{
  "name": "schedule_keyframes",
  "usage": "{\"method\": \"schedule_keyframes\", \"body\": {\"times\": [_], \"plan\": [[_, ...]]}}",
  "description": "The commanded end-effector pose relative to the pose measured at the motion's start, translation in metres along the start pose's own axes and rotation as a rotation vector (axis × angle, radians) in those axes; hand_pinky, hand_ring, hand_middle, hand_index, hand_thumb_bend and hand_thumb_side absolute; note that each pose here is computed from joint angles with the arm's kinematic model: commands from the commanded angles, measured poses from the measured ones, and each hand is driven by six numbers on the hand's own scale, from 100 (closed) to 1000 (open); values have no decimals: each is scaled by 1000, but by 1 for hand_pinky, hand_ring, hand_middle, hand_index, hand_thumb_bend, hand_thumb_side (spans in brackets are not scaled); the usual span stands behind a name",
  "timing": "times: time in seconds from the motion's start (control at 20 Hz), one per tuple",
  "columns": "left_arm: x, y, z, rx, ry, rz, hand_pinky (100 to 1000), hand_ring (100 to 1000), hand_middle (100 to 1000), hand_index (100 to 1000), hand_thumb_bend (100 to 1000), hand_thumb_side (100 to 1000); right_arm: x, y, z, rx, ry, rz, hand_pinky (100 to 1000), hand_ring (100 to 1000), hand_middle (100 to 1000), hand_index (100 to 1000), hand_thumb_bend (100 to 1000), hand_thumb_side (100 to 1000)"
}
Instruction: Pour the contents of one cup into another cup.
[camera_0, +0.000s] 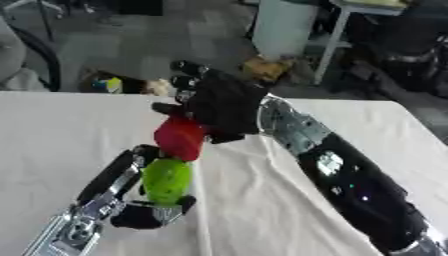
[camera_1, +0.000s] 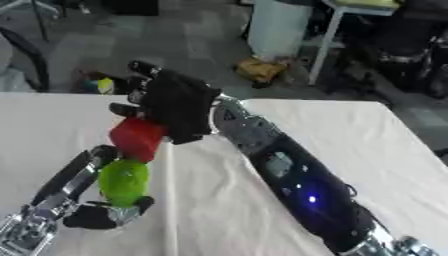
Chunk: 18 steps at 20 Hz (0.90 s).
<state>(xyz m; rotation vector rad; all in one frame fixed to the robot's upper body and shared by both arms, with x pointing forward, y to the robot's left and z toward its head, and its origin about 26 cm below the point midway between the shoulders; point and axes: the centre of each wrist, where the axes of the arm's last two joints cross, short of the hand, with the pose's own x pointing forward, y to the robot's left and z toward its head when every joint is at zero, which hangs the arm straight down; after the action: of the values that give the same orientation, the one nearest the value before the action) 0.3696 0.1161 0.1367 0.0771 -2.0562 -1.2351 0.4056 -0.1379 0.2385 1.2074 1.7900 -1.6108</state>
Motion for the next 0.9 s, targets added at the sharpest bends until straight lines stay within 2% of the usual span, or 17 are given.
{"method": "schedule_keyframes", "body": {"times": [0.05,0.9], "plan": [[7,9,-6,21,-32,-12,455,177,328,723,100,227,-14,-7,4,0,7,43,740,528,1000,785,100,301],[3,8,-4,32,-16,-21,456,178,328,724,100,235,-14,-4,9,4,38,8,737,537,1000,767,100,309]]}}
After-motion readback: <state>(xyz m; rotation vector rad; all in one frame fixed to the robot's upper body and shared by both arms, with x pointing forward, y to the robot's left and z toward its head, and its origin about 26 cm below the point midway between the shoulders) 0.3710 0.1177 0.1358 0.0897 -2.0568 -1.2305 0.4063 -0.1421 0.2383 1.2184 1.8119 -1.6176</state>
